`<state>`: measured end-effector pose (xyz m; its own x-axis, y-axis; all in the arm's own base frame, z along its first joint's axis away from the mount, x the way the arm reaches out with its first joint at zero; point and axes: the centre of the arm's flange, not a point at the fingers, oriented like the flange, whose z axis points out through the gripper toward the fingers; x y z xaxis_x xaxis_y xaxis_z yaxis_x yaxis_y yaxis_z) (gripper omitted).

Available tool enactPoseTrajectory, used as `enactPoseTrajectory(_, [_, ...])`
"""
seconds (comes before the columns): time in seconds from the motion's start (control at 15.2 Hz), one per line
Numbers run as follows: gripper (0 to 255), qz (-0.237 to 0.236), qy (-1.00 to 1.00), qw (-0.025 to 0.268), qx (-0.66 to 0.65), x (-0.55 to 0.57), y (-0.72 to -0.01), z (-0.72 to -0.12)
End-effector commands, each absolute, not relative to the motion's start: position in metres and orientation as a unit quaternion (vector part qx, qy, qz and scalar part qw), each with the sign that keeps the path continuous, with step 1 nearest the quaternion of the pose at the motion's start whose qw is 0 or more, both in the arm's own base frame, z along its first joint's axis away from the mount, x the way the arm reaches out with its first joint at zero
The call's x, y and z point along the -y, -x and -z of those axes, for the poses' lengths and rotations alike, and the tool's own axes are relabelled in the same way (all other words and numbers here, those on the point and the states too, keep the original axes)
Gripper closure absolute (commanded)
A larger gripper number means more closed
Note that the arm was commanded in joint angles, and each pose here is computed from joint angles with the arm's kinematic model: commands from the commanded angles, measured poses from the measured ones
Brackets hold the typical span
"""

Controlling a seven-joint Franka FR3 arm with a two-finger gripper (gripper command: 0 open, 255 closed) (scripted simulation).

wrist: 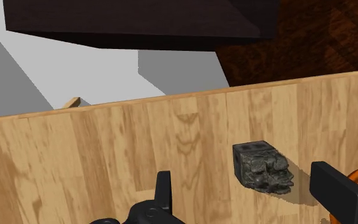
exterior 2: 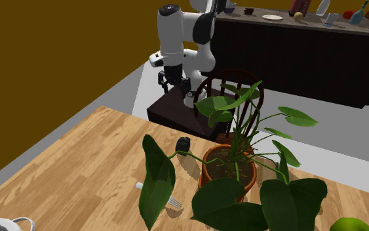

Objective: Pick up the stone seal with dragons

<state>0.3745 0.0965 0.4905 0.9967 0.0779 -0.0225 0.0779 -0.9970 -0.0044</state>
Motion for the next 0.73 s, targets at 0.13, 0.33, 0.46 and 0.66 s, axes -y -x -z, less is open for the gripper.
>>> enactPoseTrajectory(0.13, [0,-0.021,0.999,0.003,0.035,-0.121,-0.405,-0.453])
enactPoseTrajectory(0.33, [0,-0.029,0.999,0.003,0.032,-0.142,-0.427,-0.425])
enactPoseTrajectory(0.46, [0,-0.034,0.999,0.003,0.03,-0.155,-0.441,-0.406])
enactPoseTrajectory(0.66, [0,-0.042,0.999,0.004,0.028,-0.175,-0.463,-0.378])
